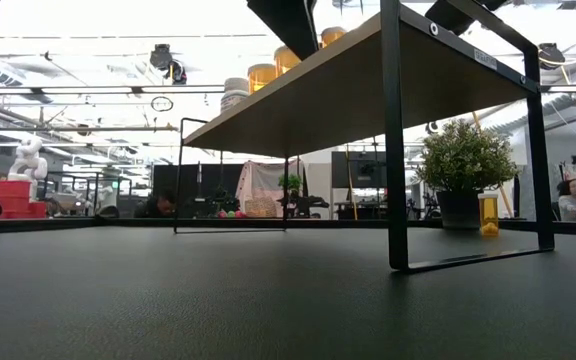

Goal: Pick and place medicine bottles onto shelf by color
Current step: Put the middle orange tablet bottle on the shelf aligned with the orange tablet bottle, then put the top orange tablet bottle on the shelf aligned with the orange tablet bottles

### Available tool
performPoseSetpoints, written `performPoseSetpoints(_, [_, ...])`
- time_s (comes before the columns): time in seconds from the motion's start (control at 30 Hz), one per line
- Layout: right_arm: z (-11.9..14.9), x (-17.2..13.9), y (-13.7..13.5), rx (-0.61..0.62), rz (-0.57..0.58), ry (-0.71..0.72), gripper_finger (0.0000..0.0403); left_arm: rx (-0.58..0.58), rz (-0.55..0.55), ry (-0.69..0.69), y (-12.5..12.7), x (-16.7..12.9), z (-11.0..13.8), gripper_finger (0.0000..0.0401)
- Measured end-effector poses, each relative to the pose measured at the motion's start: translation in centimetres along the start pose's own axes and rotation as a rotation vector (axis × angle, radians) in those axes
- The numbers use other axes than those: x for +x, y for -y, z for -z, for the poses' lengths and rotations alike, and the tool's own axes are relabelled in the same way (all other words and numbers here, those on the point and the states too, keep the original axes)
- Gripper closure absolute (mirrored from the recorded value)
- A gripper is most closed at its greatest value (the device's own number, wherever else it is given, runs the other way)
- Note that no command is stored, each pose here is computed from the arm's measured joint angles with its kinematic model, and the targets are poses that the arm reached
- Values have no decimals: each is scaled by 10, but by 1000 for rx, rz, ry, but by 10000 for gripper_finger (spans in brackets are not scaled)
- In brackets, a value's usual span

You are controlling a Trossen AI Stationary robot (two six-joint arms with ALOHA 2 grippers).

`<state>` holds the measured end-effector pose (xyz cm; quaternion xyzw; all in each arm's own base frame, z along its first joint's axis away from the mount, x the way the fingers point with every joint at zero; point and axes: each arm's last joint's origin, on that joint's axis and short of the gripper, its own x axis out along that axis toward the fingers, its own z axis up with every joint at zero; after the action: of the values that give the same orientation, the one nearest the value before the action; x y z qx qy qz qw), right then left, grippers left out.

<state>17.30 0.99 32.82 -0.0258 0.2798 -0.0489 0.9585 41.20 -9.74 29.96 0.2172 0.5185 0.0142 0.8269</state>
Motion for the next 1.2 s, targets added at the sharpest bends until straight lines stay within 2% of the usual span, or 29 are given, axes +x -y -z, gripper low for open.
performPoseSetpoints(0.2, [0,0,0,1,0,-3,225,18,7,-31,4,-2,3,304])
performPoseSetpoints(0.43, [4,0,0,31,4,-40,225,70,44,-16,33,-34,8,304])
performPoseSetpoints(0.63, [12,3,2,68,84,-81,225,91,66,2,54,-67,17,304])
performPoseSetpoints(0.8, [19,6,4,92,151,-118,225,59,-10,-15,70,-84,26,304])
performPoseSetpoints(0.93, [25,4,6,121,222,-164,225,64,-36,-41,93,-78,41,304])
performPoseSetpoints(1.07, [34,2,9,148,339,-234,225,27,-26,-36,109,-62,67,304])
performPoseSetpoints(1.2, [49,4,11,174,435,-308,225,-43,43,38,120,-52,93,304])
